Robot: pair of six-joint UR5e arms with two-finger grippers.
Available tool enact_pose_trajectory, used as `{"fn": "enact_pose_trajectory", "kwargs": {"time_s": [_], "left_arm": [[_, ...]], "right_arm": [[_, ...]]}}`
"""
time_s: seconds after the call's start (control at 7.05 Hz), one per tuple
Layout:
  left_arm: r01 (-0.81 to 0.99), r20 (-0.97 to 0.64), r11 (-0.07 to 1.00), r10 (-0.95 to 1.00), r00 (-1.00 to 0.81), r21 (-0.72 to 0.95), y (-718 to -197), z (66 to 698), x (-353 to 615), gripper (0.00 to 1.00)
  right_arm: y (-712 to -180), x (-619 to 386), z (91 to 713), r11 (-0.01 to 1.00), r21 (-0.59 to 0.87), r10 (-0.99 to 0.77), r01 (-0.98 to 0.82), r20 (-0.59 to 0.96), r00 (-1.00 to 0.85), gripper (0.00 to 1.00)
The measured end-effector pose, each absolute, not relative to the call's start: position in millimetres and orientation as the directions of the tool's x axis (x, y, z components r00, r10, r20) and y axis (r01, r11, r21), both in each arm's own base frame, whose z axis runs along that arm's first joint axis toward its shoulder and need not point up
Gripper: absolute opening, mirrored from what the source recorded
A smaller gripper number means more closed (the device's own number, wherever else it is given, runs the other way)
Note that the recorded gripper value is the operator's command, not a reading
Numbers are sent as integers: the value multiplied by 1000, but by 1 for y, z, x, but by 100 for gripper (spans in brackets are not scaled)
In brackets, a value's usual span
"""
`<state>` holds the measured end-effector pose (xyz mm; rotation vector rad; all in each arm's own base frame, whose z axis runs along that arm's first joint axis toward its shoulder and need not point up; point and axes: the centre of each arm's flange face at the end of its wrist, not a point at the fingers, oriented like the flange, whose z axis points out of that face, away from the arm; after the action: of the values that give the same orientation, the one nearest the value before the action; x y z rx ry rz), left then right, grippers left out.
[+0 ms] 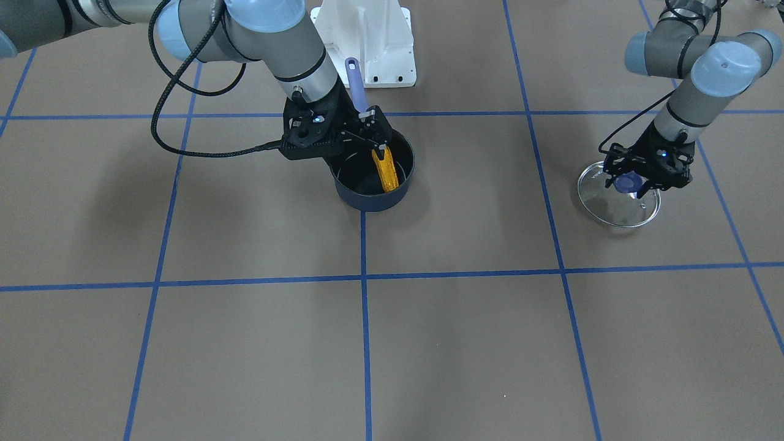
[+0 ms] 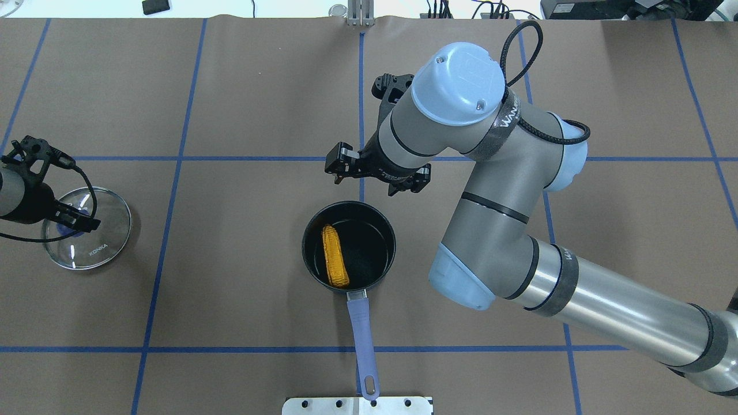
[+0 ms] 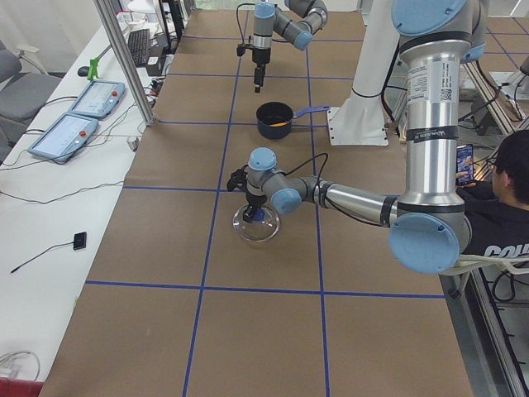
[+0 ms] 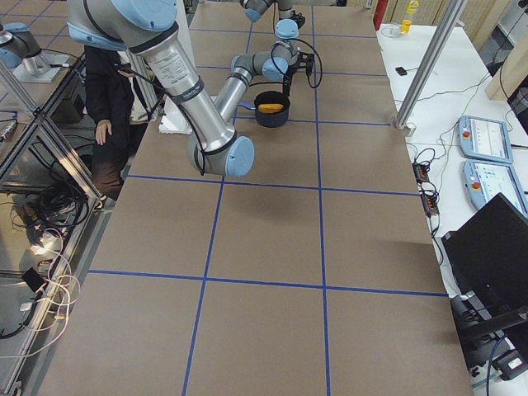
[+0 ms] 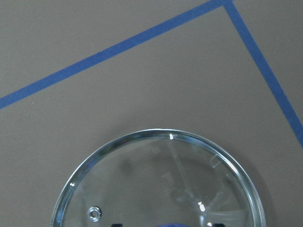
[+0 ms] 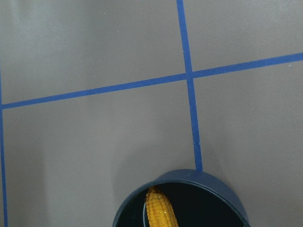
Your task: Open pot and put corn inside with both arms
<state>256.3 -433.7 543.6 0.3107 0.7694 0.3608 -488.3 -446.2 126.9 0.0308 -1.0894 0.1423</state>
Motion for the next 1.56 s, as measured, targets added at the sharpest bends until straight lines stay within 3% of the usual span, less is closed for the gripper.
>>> {"fn": "enact_pose_trajectory", "kwargs": {"time_s": [0.28,0.43,0.99,1.56], "left_arm": [[-201,-616,894,424,664,399,-434,544,256,94],[-200,-617,895,424,663,399,-434,544,256,97],[-133,-706,925,359,610,355,-460,527,192,97],[-210,-650,878,463,603,431,-480,554,73,96]], "right_arm": [[-447,-487,128,990,-45,101,-132,885,455,100],[-447,-487,128,990,-46,102,-132,884,456,100],[-476,-446,142,990,-58,110,-128,886,450,100],[-543,-337,237,991,113,-61,-66,846,530,100]]}}
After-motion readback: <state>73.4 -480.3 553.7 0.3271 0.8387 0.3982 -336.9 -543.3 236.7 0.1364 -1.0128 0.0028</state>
